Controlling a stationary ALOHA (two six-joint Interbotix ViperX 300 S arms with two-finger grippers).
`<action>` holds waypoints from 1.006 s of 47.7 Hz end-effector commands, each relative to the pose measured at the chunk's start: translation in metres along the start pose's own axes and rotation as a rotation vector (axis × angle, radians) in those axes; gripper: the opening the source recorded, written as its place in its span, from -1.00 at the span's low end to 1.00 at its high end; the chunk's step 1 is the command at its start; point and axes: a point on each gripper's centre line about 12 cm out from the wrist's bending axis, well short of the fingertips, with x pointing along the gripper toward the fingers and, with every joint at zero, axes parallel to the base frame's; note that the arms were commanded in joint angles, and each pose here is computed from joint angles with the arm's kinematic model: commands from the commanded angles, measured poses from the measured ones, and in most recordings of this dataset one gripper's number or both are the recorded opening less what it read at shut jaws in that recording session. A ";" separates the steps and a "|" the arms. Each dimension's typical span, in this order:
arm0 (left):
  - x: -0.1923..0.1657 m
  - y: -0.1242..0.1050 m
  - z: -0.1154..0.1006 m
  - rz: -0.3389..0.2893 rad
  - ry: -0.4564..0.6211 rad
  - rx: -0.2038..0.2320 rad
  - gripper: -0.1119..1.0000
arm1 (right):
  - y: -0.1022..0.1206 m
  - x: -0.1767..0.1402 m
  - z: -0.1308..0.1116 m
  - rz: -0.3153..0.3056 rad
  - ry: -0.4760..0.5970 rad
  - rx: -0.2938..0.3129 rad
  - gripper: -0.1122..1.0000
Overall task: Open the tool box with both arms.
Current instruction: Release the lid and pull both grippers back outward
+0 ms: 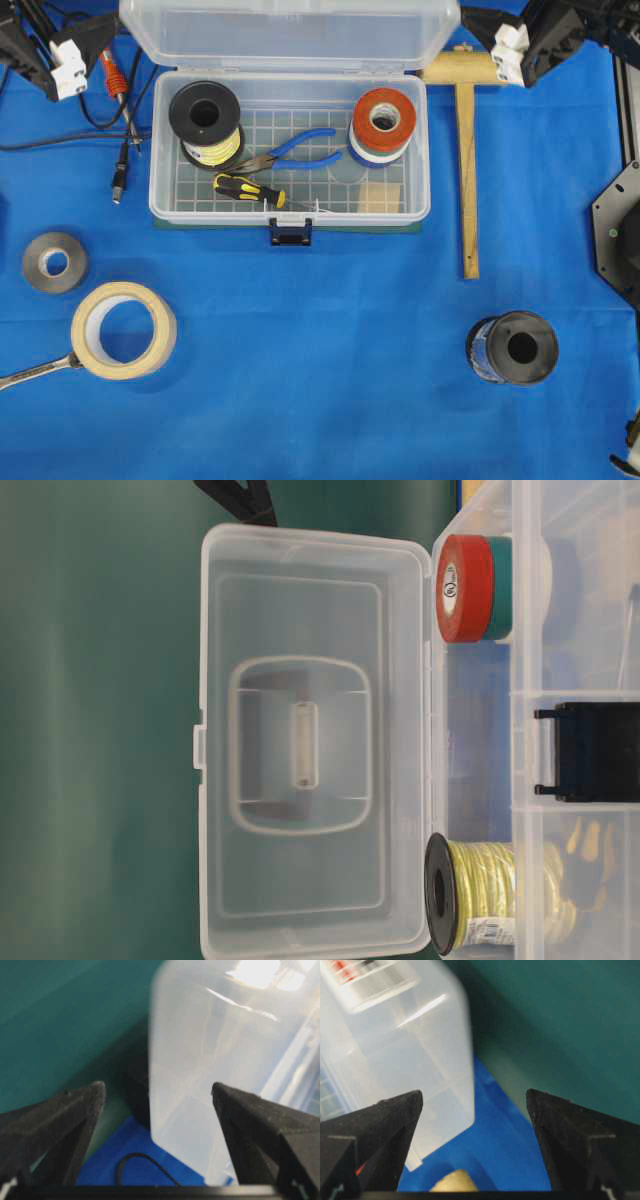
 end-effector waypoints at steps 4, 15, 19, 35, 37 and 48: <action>0.008 0.010 0.009 0.035 -0.026 0.004 0.82 | -0.010 0.009 0.015 -0.033 -0.030 0.011 0.71; 0.024 0.015 0.009 0.051 -0.011 0.023 0.82 | -0.022 0.023 0.018 -0.068 -0.009 0.016 0.71; 0.027 0.015 0.009 0.052 -0.005 0.024 0.82 | -0.025 0.025 0.018 -0.076 -0.004 0.020 0.71; 0.021 0.015 0.008 0.052 -0.005 0.030 0.82 | -0.026 0.019 0.015 -0.082 0.003 0.023 0.71; 0.018 0.016 0.008 0.056 -0.009 0.030 0.82 | -0.027 0.017 0.015 -0.085 0.003 0.024 0.71; -0.004 0.018 0.005 0.068 -0.009 0.025 0.82 | -0.034 -0.002 0.005 -0.111 0.027 0.035 0.71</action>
